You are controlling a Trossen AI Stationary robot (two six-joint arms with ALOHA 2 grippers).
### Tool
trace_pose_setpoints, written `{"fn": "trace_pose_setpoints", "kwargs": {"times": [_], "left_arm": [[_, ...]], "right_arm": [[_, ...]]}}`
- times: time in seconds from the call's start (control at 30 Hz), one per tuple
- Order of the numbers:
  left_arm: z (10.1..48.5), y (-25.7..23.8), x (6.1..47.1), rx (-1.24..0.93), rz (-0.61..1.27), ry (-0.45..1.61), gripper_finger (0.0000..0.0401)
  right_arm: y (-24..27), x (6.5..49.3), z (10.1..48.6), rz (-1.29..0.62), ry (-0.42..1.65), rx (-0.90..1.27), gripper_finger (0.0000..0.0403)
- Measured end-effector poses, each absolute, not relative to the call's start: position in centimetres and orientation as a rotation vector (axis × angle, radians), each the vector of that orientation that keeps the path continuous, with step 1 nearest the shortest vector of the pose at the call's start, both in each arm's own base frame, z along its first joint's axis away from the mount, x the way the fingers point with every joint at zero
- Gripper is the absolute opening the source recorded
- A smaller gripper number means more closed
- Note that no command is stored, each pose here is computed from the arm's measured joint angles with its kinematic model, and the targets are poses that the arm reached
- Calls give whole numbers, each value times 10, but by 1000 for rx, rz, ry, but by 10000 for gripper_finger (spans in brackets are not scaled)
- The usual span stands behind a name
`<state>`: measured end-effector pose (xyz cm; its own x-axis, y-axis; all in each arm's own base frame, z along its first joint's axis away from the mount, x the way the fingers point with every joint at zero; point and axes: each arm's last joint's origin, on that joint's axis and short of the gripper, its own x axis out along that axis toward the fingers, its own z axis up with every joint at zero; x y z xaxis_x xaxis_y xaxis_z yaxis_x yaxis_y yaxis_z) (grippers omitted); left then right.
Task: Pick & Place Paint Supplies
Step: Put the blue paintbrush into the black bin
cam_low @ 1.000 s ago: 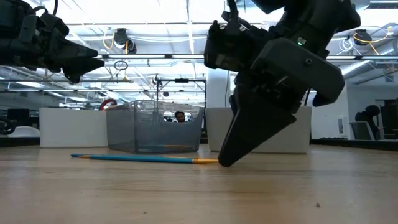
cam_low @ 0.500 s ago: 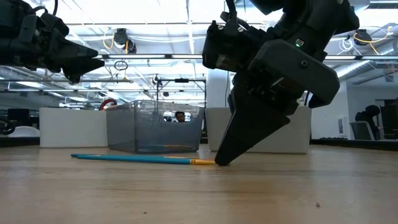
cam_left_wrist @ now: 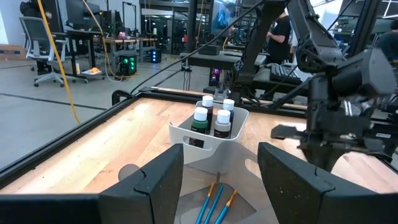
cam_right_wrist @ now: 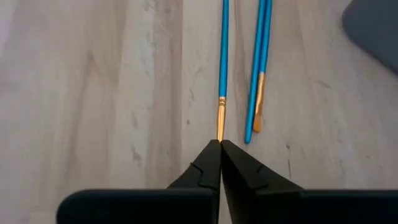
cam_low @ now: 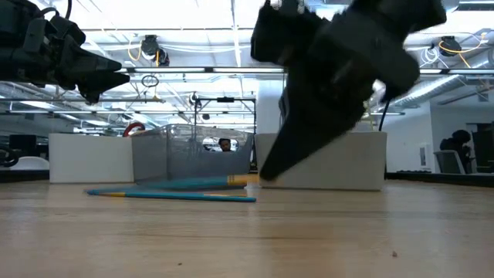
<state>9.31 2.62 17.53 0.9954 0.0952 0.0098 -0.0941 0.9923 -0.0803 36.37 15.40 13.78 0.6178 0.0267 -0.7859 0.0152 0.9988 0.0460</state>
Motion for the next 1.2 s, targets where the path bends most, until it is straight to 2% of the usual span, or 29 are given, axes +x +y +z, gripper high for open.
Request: {"fn": "trace_pose_setpoints", "kwargs": {"times": [0.8,1.2], "left_arm": [[175,26,93,-80,94,-14,214],[175,26,93,-80,95,-14,214]], "right_arm": [[161,363,173,70,759,44,0],[166,356,214,126,608,47,0]]}}
